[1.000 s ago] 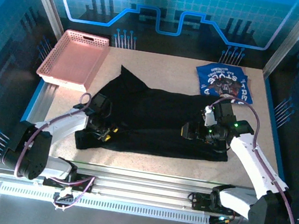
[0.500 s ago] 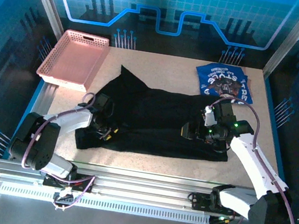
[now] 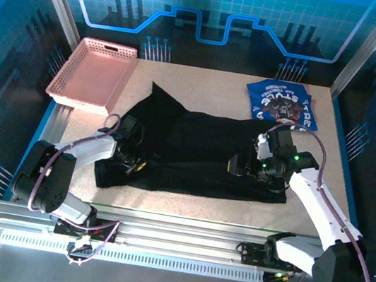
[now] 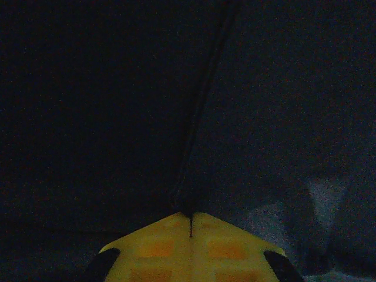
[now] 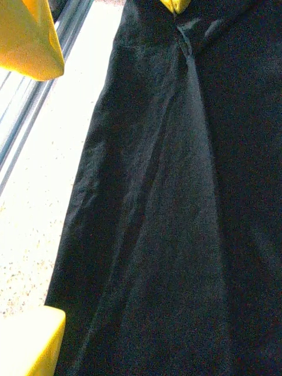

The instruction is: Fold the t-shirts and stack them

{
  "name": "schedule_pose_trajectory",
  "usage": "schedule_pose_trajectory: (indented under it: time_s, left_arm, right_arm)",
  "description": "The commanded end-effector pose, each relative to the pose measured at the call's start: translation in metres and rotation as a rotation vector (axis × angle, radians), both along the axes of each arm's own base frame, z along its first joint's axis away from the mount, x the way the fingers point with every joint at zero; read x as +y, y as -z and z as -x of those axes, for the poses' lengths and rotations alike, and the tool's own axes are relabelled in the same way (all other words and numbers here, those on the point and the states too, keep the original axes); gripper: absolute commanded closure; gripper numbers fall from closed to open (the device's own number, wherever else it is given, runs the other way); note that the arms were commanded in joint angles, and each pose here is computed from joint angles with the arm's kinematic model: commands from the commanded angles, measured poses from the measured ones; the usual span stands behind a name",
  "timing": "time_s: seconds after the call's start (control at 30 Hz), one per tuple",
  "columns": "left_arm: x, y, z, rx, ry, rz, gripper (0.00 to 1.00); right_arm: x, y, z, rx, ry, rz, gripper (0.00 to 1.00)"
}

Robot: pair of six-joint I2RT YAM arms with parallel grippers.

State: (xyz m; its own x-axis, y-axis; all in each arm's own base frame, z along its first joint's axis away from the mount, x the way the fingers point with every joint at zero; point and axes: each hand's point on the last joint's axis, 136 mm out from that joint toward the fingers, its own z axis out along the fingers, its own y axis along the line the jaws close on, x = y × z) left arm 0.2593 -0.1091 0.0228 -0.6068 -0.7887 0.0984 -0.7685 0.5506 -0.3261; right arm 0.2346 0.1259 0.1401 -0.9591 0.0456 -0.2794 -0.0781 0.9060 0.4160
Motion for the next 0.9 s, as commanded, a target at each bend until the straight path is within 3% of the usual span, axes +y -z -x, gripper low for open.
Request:
schedule_pose_trajectory:
  time_s: [0.0,0.4,0.87]
  left_arm:
    - [0.001,-0.008,-0.007,-0.012,0.013,-0.009,1.00]
    - [-0.012,-0.031,-0.043,-0.074,0.114,-0.002,1.00]
    - [-0.026,-0.022,-0.091,-0.052,0.330,-0.077,1.00]
  right_arm:
    - [0.003,0.002,-0.001,-0.002,-0.003,-0.001,0.00]
    - [0.006,0.003,-0.006,0.001,-0.006,-0.006,0.00]
    - [0.008,0.010,-0.009,0.025,-0.005,-0.008,0.00]
